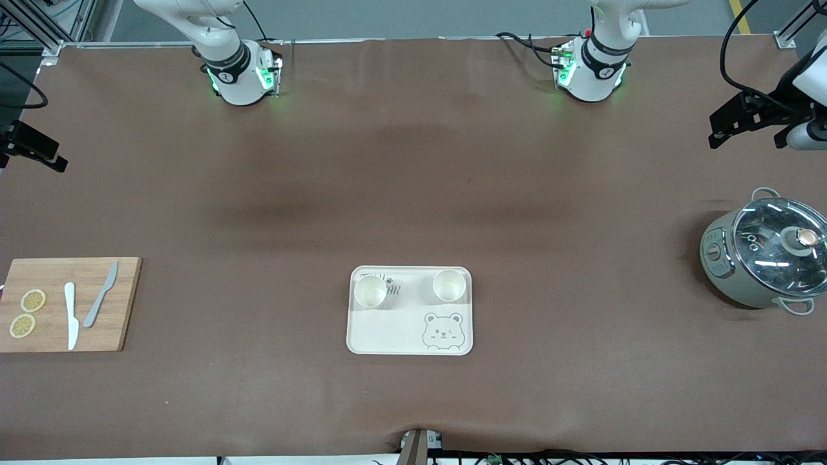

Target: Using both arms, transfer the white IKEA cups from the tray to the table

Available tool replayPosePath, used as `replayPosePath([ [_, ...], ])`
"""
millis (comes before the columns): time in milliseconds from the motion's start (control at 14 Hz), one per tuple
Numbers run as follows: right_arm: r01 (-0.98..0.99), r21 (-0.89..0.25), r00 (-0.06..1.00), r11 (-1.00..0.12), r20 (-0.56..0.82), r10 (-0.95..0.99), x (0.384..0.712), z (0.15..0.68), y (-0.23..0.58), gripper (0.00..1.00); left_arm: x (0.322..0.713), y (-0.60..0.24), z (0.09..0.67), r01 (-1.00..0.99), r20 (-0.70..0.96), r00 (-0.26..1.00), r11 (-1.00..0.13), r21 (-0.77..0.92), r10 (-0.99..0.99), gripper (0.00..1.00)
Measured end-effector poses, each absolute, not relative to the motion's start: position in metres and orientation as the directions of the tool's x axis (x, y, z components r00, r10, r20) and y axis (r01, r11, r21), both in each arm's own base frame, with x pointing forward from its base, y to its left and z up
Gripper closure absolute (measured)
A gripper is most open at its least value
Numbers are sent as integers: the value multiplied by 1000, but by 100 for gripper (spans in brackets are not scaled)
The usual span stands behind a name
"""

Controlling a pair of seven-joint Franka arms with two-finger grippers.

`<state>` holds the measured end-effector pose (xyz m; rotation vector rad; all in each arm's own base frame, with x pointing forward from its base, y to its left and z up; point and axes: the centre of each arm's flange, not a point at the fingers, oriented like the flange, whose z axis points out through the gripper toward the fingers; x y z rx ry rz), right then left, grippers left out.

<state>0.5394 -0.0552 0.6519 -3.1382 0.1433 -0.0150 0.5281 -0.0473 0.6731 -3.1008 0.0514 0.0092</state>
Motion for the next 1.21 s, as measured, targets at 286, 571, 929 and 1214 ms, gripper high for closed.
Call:
replayPosePath([
  [286, -91, -1, 996, -996, 10, -91, 539, 652, -55, 0, 528, -49, 672, -36, -10, 999, -999, -40, -36, 0],
  [571, -91, -1, 996, -996, 9, -91, 540, 652, -55, 0, 529, -53, 670, -44, -18, 999, -998, -41, -43, 0],
  [929, -87, 0, 996, -996, -8, -87, 545, 642, -54, 0, 534, -61, 651, -66, -70, 996, -997, -40, -64, 0],
  [1214, -85, 0, 996, -996, -15, -85, 557, 627, -54, 0, 554, -74, 629, -82, -61, 995, -996, -34, -80, 0],
])
